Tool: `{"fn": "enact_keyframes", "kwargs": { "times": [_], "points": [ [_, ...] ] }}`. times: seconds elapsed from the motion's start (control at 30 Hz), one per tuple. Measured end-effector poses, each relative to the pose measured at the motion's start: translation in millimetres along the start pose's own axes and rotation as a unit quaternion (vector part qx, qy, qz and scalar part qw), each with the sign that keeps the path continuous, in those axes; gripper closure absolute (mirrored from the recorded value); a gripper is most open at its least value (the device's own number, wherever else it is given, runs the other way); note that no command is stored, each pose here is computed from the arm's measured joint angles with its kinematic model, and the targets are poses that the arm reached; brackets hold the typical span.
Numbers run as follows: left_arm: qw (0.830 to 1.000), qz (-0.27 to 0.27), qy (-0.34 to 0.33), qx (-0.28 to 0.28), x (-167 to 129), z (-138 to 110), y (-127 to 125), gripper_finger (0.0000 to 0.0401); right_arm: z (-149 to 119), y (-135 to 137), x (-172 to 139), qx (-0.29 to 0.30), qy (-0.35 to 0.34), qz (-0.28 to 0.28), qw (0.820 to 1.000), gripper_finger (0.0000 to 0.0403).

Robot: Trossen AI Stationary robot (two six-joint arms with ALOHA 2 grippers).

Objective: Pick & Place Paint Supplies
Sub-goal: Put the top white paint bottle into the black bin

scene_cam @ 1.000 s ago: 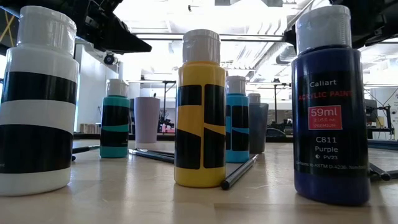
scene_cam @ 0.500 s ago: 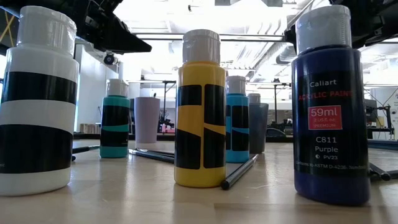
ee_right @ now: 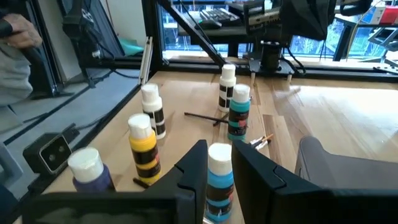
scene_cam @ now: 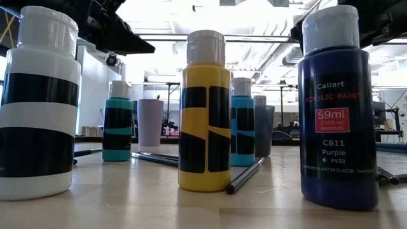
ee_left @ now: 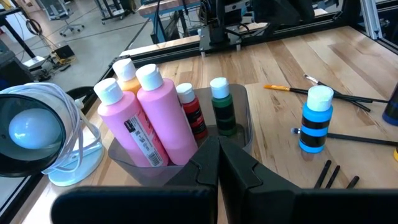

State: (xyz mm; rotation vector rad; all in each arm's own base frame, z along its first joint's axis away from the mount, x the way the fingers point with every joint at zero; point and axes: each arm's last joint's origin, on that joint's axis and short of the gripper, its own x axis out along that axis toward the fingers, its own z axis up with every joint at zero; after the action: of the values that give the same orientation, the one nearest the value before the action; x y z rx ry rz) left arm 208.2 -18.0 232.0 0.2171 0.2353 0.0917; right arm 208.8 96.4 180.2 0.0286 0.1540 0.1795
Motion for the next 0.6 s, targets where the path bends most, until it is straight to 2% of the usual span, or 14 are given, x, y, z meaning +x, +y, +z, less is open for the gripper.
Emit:
{"fn": "enact_keyframes", "kwargs": {
  "times": [0.6],
  "points": [
    [1.000, 0.000, -0.001, 0.004, 0.0, 0.1, 0.0, 0.0401, 1.7, 0.9, -0.2, 0.023, -0.009, 0.001, 1.000, 0.0339]
  ]
}}
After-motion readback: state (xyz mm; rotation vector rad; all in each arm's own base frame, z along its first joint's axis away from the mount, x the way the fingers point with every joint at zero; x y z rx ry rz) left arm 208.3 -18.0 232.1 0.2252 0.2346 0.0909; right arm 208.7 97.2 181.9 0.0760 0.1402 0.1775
